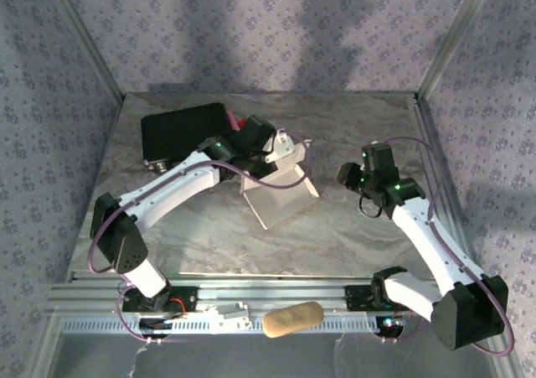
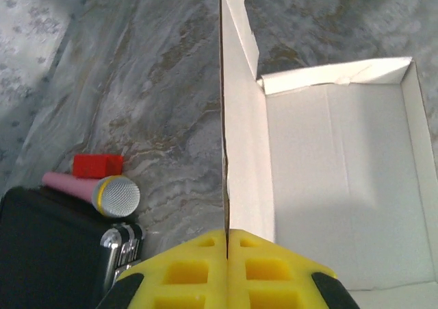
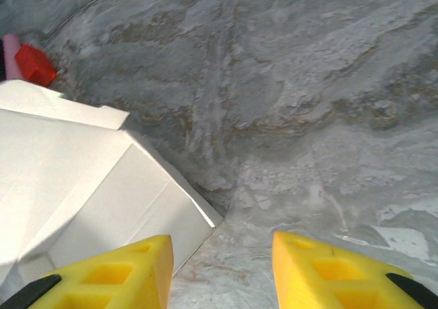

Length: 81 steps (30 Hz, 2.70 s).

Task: Fold the paper box

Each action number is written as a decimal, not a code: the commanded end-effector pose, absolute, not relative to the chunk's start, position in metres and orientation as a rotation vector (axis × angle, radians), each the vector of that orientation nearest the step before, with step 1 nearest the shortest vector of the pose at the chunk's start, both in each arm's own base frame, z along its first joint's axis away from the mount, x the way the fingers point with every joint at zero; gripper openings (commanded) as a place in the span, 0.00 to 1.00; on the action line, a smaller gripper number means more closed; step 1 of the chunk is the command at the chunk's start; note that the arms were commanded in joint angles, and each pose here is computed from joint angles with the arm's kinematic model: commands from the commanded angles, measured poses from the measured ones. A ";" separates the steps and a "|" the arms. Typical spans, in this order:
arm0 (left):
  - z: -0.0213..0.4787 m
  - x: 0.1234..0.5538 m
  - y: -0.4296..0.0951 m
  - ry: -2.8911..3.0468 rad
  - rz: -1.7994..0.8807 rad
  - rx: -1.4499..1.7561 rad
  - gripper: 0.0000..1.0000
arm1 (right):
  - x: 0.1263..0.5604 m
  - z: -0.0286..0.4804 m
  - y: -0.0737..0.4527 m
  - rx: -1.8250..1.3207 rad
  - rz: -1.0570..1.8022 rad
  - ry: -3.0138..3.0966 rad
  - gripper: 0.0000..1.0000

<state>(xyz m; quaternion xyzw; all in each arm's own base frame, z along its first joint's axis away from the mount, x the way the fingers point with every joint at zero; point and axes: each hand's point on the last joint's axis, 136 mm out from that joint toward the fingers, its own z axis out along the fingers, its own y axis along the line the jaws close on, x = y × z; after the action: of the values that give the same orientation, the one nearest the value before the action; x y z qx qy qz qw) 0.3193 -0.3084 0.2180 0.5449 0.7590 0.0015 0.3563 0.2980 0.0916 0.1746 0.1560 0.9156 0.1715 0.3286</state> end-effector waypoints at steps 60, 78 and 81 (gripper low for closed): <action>0.128 0.327 -0.229 2.610 -0.129 0.595 0.17 | 0.384 0.135 0.194 -0.760 0.462 2.422 0.28; 0.143 0.355 -0.238 2.542 -0.161 0.268 0.00 | 0.370 0.138 0.206 -0.431 0.337 2.359 0.00; 0.146 0.361 -0.239 2.521 -0.184 0.196 0.00 | 0.373 0.142 0.210 -0.327 0.328 2.335 0.00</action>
<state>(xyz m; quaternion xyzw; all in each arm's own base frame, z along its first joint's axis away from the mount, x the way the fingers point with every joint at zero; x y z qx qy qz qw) 0.3450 -0.2232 0.1286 0.1085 0.9578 -0.0389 0.2633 0.3645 0.2067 0.1266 -0.1898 0.9157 0.1233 0.3322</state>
